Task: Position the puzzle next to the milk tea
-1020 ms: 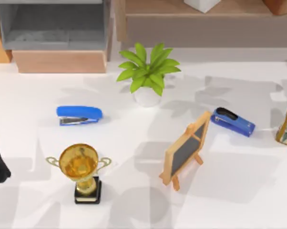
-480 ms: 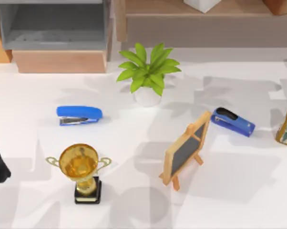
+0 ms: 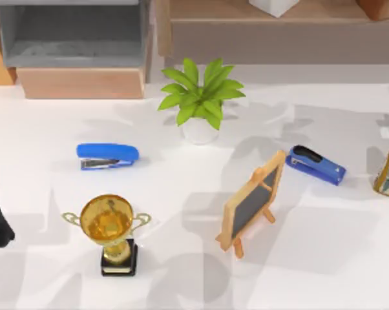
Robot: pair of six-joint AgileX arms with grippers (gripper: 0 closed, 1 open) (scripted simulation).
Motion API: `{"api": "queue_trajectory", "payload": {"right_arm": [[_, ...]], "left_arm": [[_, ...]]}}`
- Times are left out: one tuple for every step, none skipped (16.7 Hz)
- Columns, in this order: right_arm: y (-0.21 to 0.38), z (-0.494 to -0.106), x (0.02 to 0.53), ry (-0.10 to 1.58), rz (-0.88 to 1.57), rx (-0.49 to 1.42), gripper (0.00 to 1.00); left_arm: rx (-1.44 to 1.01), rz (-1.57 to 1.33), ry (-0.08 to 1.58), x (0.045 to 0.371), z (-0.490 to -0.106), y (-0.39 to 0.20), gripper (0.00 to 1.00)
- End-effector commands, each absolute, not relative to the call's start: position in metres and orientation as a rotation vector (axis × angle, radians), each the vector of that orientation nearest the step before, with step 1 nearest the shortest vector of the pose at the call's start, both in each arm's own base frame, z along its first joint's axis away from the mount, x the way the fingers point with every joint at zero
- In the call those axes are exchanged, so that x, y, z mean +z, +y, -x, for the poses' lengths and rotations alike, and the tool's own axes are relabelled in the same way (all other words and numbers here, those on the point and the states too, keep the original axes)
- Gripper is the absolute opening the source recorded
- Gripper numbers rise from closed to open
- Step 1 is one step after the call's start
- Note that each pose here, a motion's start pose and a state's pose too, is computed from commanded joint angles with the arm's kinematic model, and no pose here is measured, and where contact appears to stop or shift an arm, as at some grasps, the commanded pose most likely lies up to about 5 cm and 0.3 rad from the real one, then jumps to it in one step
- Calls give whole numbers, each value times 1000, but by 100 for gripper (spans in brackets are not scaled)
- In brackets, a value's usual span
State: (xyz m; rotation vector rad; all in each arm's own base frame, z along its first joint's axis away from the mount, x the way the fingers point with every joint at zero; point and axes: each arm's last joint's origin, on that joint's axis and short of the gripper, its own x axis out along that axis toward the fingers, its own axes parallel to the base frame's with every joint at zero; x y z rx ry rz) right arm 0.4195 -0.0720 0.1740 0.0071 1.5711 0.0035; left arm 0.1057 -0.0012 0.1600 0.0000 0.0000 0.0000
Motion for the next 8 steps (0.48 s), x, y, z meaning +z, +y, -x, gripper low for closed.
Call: {"api": "queue_trajectory", "payload": {"right_arm": [[-72, -420, 174, 1571, -7, 4, 8], [-72, -420, 174, 1571, -7, 4, 15], [-72, -420, 174, 1571, -7, 4, 23], [-72, -420, 174, 1571, -7, 4, 30], [-72, -420, 174, 1571, -7, 4, 38], [-72, -420, 174, 1571, -7, 4, 45], [-72, -420, 174, 1571, -7, 4, 53], [-72, -420, 174, 1571, -7, 4, 60]], "left_arm": [[0, 0, 0, 160, -106, -1, 100], [0, 0, 0, 160, -106, -1, 100], [0, 0, 0, 160, -106, -1, 100], [0, 0, 0, 160, -106, -1, 100], [0, 0, 0, 160, -106, -1, 100], [0, 0, 0, 160, -106, -1, 100], [0, 0, 0, 160, -106, -1, 100], [0, 0, 0, 160, -106, -1, 100]]}}
